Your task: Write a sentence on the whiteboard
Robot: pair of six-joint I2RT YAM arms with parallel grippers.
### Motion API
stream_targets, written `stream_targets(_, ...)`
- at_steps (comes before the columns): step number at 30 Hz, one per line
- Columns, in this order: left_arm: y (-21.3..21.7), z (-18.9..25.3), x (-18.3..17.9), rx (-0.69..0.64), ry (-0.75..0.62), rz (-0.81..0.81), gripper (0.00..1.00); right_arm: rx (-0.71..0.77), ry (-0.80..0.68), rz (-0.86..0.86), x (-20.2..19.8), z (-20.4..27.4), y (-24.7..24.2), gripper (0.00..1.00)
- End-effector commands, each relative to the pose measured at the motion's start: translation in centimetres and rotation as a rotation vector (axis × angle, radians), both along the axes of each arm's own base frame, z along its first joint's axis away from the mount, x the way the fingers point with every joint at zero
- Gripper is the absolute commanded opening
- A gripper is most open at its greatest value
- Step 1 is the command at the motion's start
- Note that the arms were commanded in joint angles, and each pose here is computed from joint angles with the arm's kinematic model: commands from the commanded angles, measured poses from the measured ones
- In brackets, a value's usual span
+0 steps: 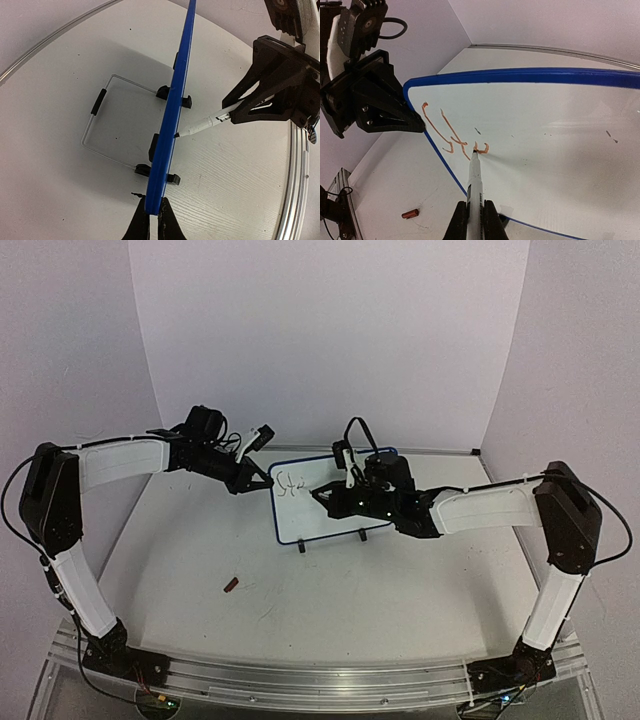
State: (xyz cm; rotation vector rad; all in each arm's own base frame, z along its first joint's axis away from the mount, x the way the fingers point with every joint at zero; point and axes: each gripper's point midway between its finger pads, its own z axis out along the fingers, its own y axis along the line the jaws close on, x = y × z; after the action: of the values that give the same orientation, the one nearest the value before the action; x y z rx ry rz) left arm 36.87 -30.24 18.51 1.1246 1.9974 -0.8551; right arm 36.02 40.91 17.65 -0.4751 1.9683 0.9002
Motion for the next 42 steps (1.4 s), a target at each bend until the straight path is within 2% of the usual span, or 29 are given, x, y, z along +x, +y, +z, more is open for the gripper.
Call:
stream_targets(1, 0.2, -1.5, -0.3, 0.063, 0.016, -0.002, 0.00, -0.013, -0.006, -0.035, 0.6, -0.5, -0.4, 0.00)
stream_targets(42, 0.2, -1.5, -0.3, 0.065, 0.015, -0.002, 0.00, -0.032, -0.027, -0.096, 0.8, 0.2, -1.9, 0.00)
